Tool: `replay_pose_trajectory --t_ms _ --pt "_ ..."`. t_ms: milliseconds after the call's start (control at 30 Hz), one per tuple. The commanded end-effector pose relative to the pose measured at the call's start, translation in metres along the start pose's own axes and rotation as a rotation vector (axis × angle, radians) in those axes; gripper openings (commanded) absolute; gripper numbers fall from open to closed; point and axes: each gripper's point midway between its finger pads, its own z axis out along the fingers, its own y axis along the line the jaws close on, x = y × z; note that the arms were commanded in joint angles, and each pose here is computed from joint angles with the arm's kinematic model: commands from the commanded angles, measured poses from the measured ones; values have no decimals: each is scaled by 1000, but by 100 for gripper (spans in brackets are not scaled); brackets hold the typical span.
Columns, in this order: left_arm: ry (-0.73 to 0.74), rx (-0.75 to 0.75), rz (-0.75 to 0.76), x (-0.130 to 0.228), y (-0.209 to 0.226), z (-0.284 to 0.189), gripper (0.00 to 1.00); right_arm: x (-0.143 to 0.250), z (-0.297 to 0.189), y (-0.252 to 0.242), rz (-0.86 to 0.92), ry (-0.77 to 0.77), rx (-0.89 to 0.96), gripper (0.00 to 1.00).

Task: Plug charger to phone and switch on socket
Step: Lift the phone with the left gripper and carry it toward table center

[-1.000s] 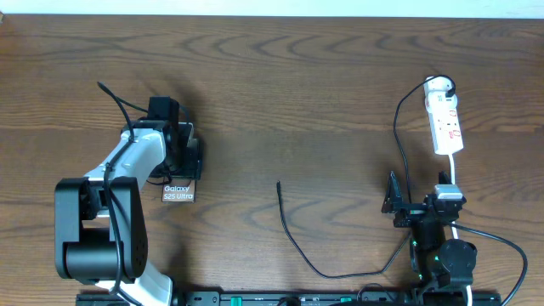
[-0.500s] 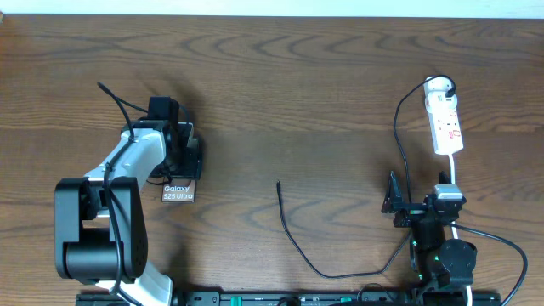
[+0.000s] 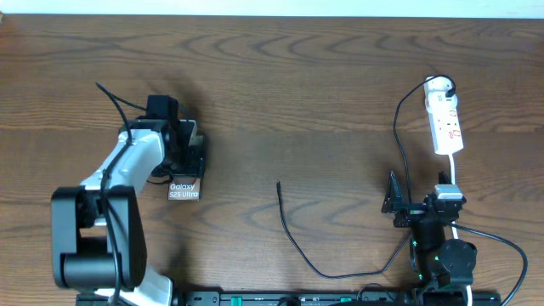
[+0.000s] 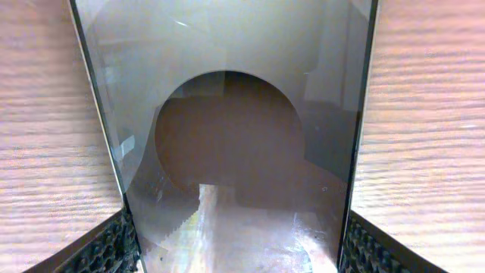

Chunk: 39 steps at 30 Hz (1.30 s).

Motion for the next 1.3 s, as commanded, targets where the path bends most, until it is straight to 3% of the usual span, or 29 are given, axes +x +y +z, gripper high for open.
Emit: replay_pose_trajectory --t_ms 0,167,300,767,1133,1267 --pt "-70 16 6 -9 -5 -20 8 2 0 -2 -8 5 8 99" --pt "-117 33 -33 -14 -9 -34 7 2 0 -2 -8 5 8 99" --pt "-139 145 -36 -17 -29 -42 7 2 0 -2 -8 5 8 99" --pt "-145 466 -284 -32 -77 -60 7 2 0 -2 -8 5 8 99" --pt "-21 706 -629 -40 -107 -80 8 2 0 -2 -8 5 8 99" --pt "24 815 -679 -44 -121 -93 7 2 0 -2 -8 5 8 99"
